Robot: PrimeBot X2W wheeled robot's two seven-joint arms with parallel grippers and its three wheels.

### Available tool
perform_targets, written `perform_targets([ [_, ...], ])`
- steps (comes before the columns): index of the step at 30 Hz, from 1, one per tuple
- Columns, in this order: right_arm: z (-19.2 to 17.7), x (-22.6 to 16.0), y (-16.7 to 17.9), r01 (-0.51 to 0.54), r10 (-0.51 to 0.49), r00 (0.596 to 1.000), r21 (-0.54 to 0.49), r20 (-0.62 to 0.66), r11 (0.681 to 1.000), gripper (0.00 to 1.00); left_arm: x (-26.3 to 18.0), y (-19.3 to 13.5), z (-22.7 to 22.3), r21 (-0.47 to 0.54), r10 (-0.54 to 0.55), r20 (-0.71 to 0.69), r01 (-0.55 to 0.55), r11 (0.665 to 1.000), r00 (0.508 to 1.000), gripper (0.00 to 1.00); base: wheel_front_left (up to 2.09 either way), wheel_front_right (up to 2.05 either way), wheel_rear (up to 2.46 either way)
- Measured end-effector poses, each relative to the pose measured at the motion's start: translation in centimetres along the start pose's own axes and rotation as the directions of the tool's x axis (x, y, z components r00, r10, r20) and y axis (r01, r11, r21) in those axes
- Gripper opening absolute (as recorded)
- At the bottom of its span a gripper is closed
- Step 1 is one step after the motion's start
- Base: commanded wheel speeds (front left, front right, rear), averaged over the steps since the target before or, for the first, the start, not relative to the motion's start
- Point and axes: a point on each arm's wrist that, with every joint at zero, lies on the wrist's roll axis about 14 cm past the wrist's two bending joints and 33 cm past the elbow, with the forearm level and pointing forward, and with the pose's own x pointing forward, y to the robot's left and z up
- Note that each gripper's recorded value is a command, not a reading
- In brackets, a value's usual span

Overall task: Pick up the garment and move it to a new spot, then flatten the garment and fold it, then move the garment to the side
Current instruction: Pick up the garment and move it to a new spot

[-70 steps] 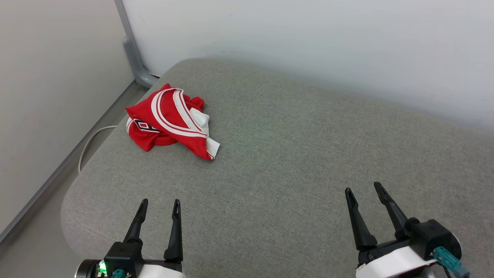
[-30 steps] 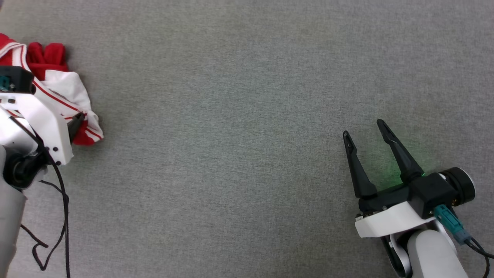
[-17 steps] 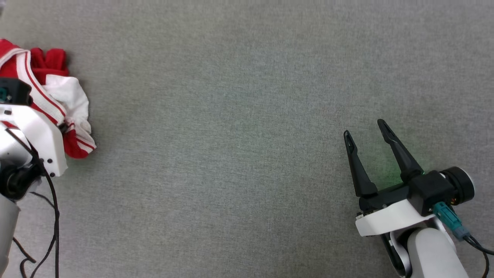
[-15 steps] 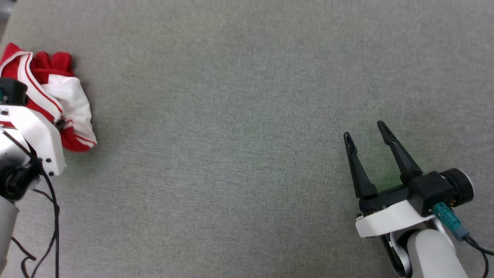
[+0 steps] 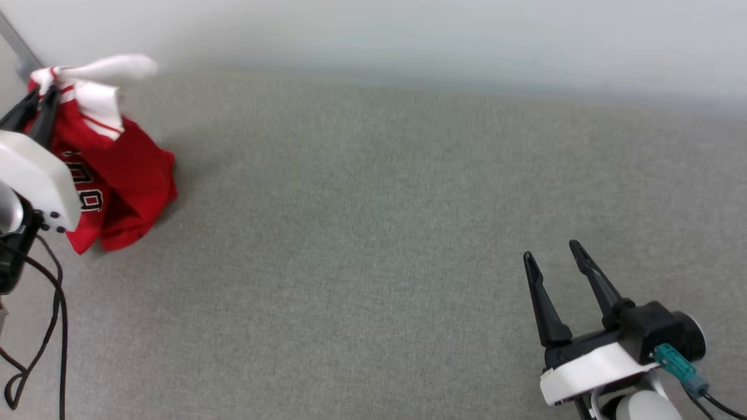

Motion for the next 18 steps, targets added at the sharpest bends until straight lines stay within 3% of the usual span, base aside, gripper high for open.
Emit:
perform_targets([
  [6,2.9,-2.0,-0.2,0.028,-0.028,0.997,0.0,0.066,1.0,1.0,-2.9,-2.7,7.3,0.057,-0.082,0.215,0.071,0.996,0.973,0.0,0.0,0.0,0.0],
  [10,4.2,-3.5,-2.0,0.094,-0.094,0.99,0.004,0.1,0.996,1.0,-3.2,-6.8,11.1,0.058,-0.181,0.322,0.171,0.984,0.929,0.0,0.0,0.0,0.0],
  [14,5.0,-5.2,-4.1,0.17,-0.169,0.979,0.001,0.118,0.985,1.0,-3.6,-12.4,15.1,0.075,-0.306,0.422,0.304,0.95,0.853,0.0,0.0,0.0,0.0],
  [15,5.2,-6.1,-5.2,0.208,-0.207,0.971,0.0,0.123,0.978,1.0,-3.9,-15.1,17.0,0.084,-0.362,0.465,0.366,0.927,0.808,0.0,0.0,0.0,0.0],
  [18,5.5,-7.7,-7.3,0.283,-0.28,0.951,-0.004,0.13,0.959,1.0,-4.3,-19.7,19.3,0.088,-0.443,0.516,0.47,0.879,0.733,0.0,0.0,0.0,0.0],
])
